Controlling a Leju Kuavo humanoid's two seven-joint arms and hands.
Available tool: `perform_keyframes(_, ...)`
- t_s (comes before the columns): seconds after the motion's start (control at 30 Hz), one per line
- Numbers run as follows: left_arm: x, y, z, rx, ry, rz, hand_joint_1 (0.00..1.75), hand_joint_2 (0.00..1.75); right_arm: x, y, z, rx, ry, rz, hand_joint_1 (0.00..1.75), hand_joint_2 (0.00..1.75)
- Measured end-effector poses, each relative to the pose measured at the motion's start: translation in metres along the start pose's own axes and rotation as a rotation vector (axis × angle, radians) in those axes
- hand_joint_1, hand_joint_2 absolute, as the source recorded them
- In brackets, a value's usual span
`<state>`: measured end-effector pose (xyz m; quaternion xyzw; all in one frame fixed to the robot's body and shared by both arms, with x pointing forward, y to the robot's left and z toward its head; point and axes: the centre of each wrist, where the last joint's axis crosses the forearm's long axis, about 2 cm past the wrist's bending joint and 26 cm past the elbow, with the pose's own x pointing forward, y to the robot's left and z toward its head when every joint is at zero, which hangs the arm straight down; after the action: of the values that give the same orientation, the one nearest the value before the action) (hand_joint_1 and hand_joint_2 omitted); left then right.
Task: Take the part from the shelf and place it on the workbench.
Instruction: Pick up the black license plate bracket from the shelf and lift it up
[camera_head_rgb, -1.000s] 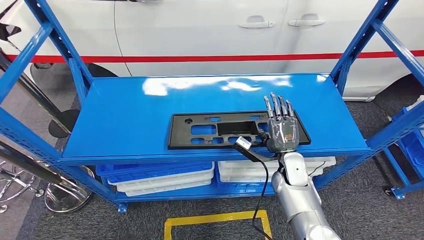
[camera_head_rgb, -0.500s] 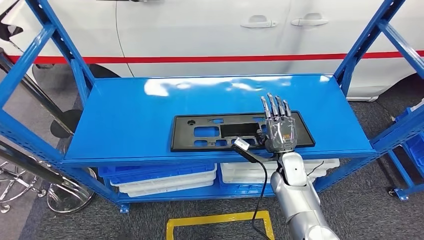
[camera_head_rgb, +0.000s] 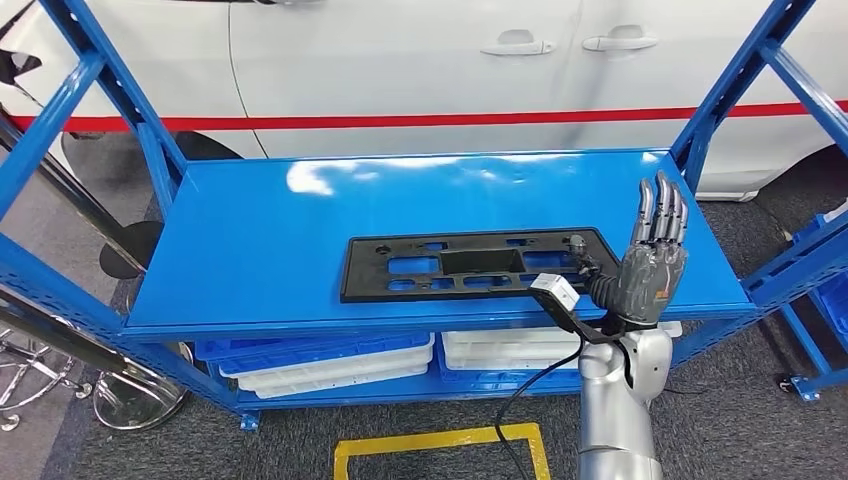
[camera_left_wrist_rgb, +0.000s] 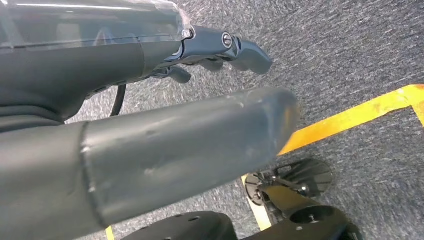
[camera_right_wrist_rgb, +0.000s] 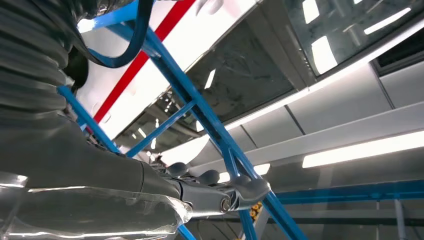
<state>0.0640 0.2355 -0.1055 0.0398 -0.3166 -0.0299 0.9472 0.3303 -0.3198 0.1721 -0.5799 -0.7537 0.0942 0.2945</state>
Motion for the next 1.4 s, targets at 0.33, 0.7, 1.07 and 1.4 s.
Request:
perform_keyframes(0.33,0.013,0.002,-0.007,-0.029,0.028,0.079,0.0,0.0,-0.003,-0.005,-0.001,-0.017,0.012,0.026,0.0,1.75)
perform_keyframes(0.7,0.021,0.017,-0.014,-0.005,0.026,0.104,0.0,0.0,0.007,0.002,-0.009,-0.027,0.022,-0.004,0.0,1.75)
perform_keyframes(1.07,0.024,0.024,-0.017,0.022,0.028,0.104,0.0,0.0,0.009,0.005,-0.009,-0.021,0.022,-0.008,0.0,1.75)
perform_keyframes(1.4,0.023,0.024,-0.016,0.027,0.014,0.111,0.0,0.0,0.009,0.006,-0.007,-0.01,0.022,-0.009,0.0,1.75)
